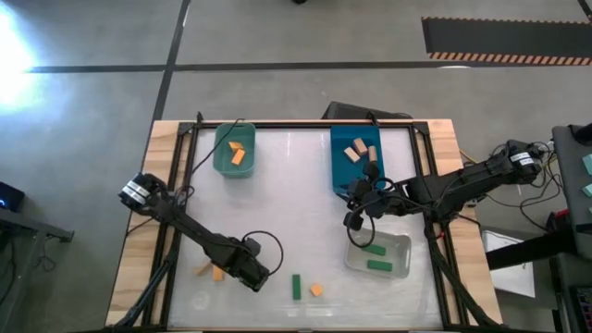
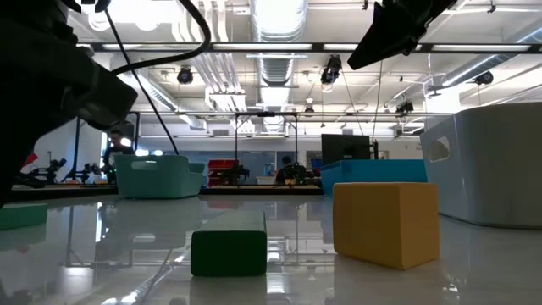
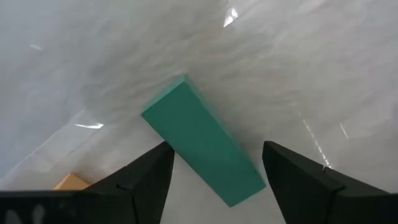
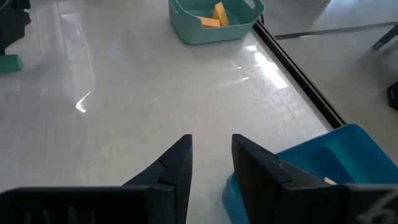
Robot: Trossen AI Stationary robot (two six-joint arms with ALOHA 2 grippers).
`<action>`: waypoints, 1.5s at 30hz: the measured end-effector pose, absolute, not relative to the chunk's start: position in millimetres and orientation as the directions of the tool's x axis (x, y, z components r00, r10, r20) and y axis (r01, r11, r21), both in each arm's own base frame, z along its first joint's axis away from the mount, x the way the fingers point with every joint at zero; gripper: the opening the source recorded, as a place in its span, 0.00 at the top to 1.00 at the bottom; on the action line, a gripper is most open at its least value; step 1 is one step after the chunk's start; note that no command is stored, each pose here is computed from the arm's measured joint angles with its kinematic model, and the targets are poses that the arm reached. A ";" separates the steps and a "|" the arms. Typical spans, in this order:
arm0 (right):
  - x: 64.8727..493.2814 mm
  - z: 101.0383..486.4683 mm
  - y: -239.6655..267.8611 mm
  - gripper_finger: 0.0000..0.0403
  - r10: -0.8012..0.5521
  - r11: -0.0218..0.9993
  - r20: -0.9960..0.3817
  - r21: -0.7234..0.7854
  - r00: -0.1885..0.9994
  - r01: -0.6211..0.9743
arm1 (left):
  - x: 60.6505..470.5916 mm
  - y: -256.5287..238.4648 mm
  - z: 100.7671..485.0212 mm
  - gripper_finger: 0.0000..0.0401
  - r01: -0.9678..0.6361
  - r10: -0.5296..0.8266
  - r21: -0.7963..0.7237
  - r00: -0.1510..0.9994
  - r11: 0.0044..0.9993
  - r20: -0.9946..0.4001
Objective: Sort & place blocks by color
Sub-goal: Put the green wooden block into the gray bin
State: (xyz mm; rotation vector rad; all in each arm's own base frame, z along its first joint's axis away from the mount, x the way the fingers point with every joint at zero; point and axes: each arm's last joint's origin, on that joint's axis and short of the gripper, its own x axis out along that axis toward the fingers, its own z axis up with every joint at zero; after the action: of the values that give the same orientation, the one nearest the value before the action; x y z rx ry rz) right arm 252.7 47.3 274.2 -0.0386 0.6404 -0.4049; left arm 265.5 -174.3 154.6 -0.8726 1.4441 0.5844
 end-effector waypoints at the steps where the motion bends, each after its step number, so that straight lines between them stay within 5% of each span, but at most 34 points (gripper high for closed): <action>1: 252.7 274.3 47.3 0.74 -0.379 0.921 -0.573 -0.158 0.726 0.356 | 266.0 -174.4 153.6 0.43 -0.798 -0.159 -0.153 0.073 0.583 -0.985; 5: 252.7 274.2 47.3 0.76 -0.379 0.921 -0.574 -0.159 0.726 0.355 | 266.7 -175.0 150.5 0.50 -0.796 -0.153 -0.135 0.054 0.590 -0.987; 13: 251.0 269.1 53.0 0.77 -0.361 0.929 -0.575 -0.155 0.734 0.336 | 261.1 -169.4 157.1 0.79 -0.753 -0.087 -0.084 0.035 0.653 -0.996; 22: 252.7 256.7 65.7 0.76 -0.299 0.953 -0.499 -0.118 0.813 0.278 | 274.0 -143.2 197.5 0.79 -0.507 0.071 -0.120 0.341 0.854 -0.937; 31: 258.2 244.5 72.9 0.67 -0.067 0.996 -0.223 0.035 0.973 0.077 | 312.9 -124.3 247.5 0.79 -0.126 0.091 -0.018 0.803 0.992 -0.589; 45: 264.2 226.8 80.1 0.47 0.045 0.999 -0.078 -0.023 0.996 -0.047 | 337.5 -107.0 276.7 0.79 -0.058 0.098 0.140 0.950 0.988 -0.297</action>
State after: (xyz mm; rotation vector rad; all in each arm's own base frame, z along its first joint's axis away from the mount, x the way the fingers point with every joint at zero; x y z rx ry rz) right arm 264.2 80.1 226.8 -0.0246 0.0775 0.0457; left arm 337.5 -107.0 276.7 0.1305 0.3082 0.0794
